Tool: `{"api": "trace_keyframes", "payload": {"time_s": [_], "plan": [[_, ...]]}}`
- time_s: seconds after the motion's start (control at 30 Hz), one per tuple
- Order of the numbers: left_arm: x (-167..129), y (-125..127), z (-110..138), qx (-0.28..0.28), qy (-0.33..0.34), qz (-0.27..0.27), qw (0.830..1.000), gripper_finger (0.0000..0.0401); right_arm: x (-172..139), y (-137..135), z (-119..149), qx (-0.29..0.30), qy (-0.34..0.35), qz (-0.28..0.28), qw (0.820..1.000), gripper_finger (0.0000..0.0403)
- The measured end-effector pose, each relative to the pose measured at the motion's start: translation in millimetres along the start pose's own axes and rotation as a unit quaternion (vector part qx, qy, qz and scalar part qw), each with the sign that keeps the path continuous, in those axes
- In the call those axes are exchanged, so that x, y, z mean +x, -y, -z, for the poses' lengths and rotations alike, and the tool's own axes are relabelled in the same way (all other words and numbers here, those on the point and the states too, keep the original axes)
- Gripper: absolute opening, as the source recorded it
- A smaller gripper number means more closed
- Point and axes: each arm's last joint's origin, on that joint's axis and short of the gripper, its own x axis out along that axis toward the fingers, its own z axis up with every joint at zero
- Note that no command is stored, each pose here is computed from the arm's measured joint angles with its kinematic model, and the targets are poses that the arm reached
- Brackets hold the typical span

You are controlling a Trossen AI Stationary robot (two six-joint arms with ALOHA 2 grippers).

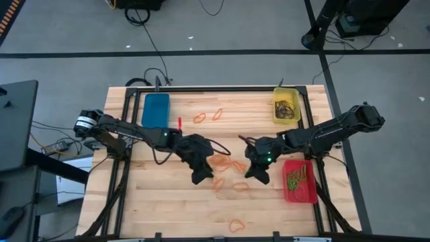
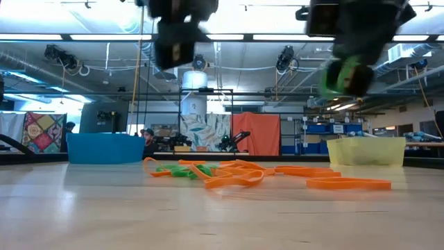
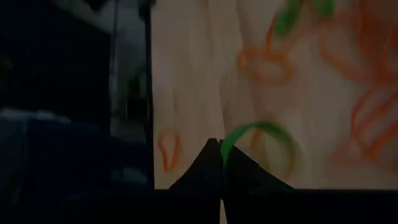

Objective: Sort rubber bands into baskets
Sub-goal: Put the green rubber band into the red bin

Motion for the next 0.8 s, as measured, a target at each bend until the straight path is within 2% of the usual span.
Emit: {"api": "trace_keyframes", "payload": {"time_s": [0.13, 0.43, 0.6, 0.73, 0.8], "plan": [[0, -8, 8, 0.001, -0.02, -0.07, 0.997, 0.0148, -5, -5, 17, 0.01, -0.057, 0.01, 0.998, 0.0003], [0, -13, 7, 0.06, 0.014, -0.141, 0.988, 0.0147, -47, -30, 59, 0.06, -0.128, 0.029, 0.99, 0.0003], [5, -18, 5, 0.073, 0.037, -0.193, 0.978, 0.0147, -74, -37, 87, 0.099, -0.183, 0.046, 0.977, 0.0004], [16, -24, 8, 0.076, 0.022, -0.206, 0.975, 0.0147, -88, -34, 101, 0.127, -0.204, 0.088, 0.967, 0.0013], [21, -27, 9, 0.053, 0.016, -0.21, 0.976, 0.0147, -91, -30, 106, 0.147, -0.213, 0.121, 0.958, 0.0022]]}}
